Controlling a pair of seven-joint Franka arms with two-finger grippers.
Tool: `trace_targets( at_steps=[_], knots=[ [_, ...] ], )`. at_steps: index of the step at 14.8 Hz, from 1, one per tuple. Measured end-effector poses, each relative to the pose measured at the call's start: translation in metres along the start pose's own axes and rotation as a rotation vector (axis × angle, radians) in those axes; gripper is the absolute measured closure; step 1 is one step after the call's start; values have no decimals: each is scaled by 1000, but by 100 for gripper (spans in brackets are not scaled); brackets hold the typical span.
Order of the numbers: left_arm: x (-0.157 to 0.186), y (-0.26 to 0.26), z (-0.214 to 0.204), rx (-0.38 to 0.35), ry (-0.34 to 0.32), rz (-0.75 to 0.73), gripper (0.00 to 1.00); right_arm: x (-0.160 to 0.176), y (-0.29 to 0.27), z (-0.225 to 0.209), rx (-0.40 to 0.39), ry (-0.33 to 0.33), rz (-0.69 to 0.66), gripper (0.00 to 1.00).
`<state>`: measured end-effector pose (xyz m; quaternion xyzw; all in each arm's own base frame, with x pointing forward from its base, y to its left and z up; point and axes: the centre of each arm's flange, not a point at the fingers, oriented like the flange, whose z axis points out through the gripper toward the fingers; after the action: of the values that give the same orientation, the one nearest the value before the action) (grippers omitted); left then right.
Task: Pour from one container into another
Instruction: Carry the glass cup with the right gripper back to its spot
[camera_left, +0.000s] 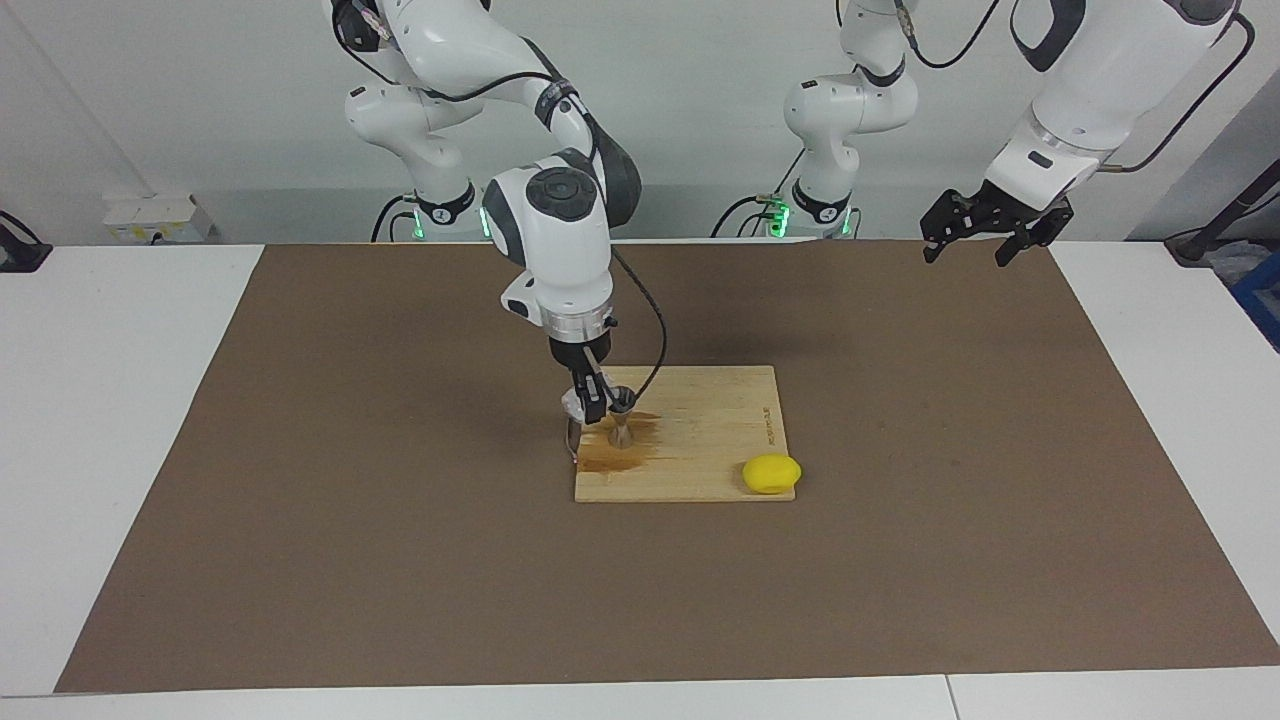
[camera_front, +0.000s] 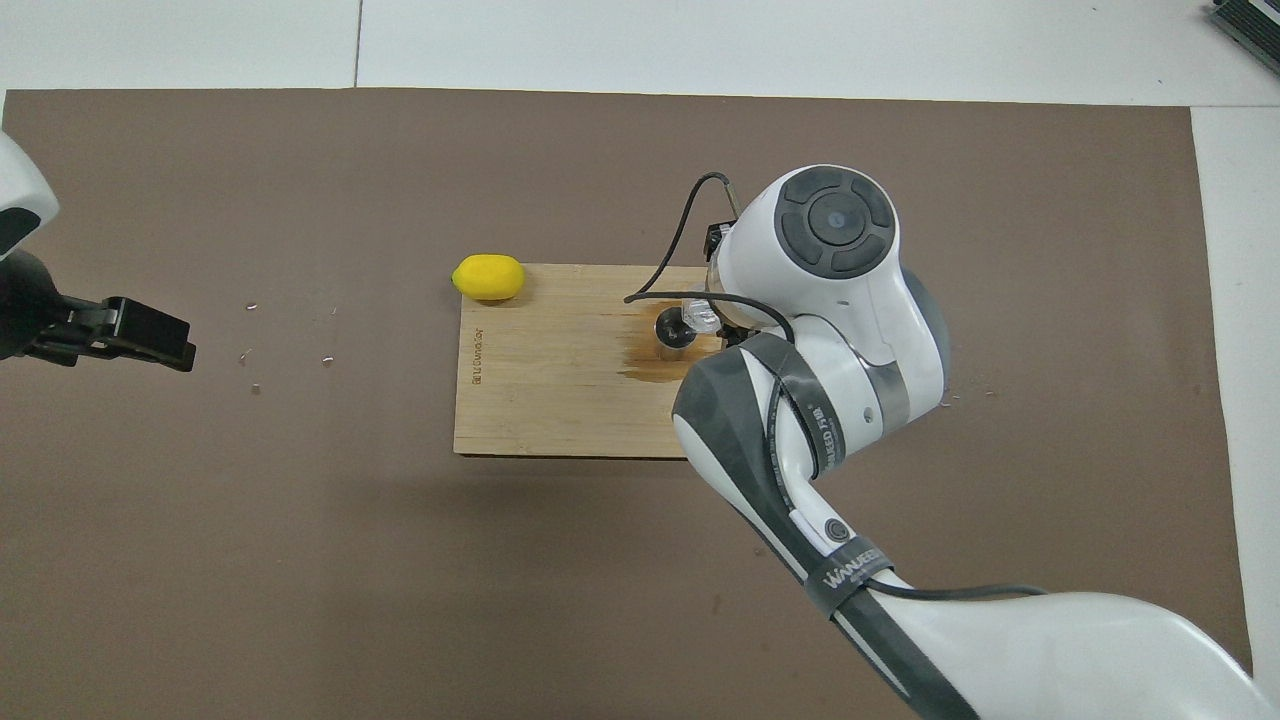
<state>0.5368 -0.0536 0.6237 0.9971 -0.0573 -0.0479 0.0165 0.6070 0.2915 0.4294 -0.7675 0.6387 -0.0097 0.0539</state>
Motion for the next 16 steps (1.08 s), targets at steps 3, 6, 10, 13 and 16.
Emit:
trace_targets(
  at_steps=[3, 6, 10, 13, 16],
  knots=[
    [0, 0, 0, 0, 0, 0, 0, 19, -5, 0, -14, -47, 63, 49],
    [0, 0, 0, 0, 0, 0, 0, 51, -9, 6, -45, -120, 134, 49],
    [0, 0, 0, 0, 0, 0, 0, 135, -12, 21, -69, -311, 231, 49],
    [0, 0, 0, 0, 0, 0, 0, 213, 6, 43, -76, -388, 266, 49],
    [0, 0, 0, 0, 0, 0, 0, 271, 34, 62, -77, -441, 269, 49]
  ],
)
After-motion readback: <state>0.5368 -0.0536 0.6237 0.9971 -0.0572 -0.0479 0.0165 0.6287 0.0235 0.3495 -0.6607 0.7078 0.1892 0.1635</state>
